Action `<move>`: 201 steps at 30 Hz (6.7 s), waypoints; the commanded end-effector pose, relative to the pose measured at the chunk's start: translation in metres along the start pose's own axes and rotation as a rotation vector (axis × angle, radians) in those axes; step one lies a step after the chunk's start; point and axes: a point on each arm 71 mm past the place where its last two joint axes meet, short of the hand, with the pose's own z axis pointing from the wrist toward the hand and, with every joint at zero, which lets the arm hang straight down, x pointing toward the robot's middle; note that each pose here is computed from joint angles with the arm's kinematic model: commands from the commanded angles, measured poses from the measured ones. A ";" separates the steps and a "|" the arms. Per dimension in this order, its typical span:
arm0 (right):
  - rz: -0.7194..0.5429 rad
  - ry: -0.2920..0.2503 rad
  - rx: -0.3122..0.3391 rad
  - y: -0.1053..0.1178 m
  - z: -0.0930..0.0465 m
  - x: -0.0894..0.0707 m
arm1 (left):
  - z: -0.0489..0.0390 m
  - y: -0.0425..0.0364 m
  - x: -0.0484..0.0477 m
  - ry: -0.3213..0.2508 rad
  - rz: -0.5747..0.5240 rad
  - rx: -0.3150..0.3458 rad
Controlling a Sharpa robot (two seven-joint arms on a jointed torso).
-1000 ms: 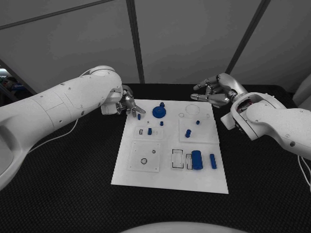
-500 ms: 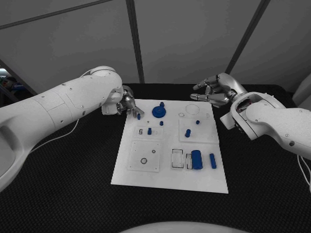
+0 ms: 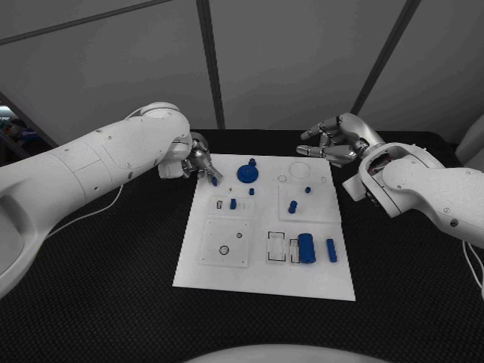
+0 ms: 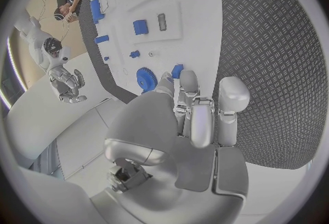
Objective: Assemble the parts on the task board
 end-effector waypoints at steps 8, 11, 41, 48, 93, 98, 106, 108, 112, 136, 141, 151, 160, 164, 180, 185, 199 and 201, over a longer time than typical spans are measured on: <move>-0.001 0.007 -0.008 0.002 0.001 0.001 | -0.0006 -0.0009 0.0006 0.010 -0.020 0.028; -0.001 0.007 -0.008 0.002 0.001 0.001 | -0.0012 0.0005 -0.0001 0.001 -0.029 0.030; -0.005 0.000 -0.003 -0.001 0.000 -0.003 | -0.0316 0.0074 0.0042 -0.093 -0.087 0.172; -0.005 -0.001 -0.003 -0.002 -0.001 -0.004 | -0.0381 0.0053 0.0120 -0.169 0.036 0.184; -0.008 -0.003 -0.002 -0.004 -0.002 -0.006 | -0.0441 0.0099 0.0705 -0.213 0.154 0.223; -0.009 -0.004 -0.001 -0.004 -0.002 -0.006 | -0.0442 0.0102 0.0707 -0.217 0.151 0.221; -0.009 -0.005 0.000 -0.004 -0.002 -0.007 | -0.0443 0.0157 0.0673 -0.234 0.085 0.224; -0.009 -0.005 0.000 -0.005 -0.002 -0.007 | -0.0451 0.0178 0.0657 -0.244 0.047 0.237; -0.007 -0.001 0.000 -0.005 -0.002 -0.007 | -0.0481 0.0217 0.0625 -0.265 -0.028 0.280; -0.084 0.029 -0.055 0.004 -0.008 -0.004 | -0.0655 0.0476 0.1006 -0.369 -0.132 0.351; -0.094 0.031 -0.058 0.005 -0.009 -0.003 | -0.0630 0.0529 0.1120 -0.347 -0.101 0.250; -0.098 0.030 -0.055 0.005 -0.009 -0.003 | -0.0607 0.0498 0.1211 -0.327 -0.038 0.182; -0.099 0.030 -0.052 0.005 -0.008 -0.002 | -0.0578 0.0415 0.1254 -0.298 0.006 0.174; -0.099 0.030 -0.051 0.004 -0.007 -0.002 | -0.0571 0.0387 0.1259 -0.292 0.013 0.172; -0.100 0.030 -0.046 0.003 -0.006 -0.002 | -0.0577 0.0288 0.1266 -0.264 0.041 0.175; -0.100 0.031 -0.046 0.003 -0.005 -0.001 | -0.0583 0.0277 0.1258 -0.261 0.046 0.175; -0.101 0.032 -0.045 0.002 -0.005 -0.001 | -0.0574 0.0238 0.1266 -0.231 0.038 0.177; -0.100 0.032 -0.045 0.002 -0.005 -0.001 | -0.0569 0.0231 0.1265 -0.229 0.039 0.177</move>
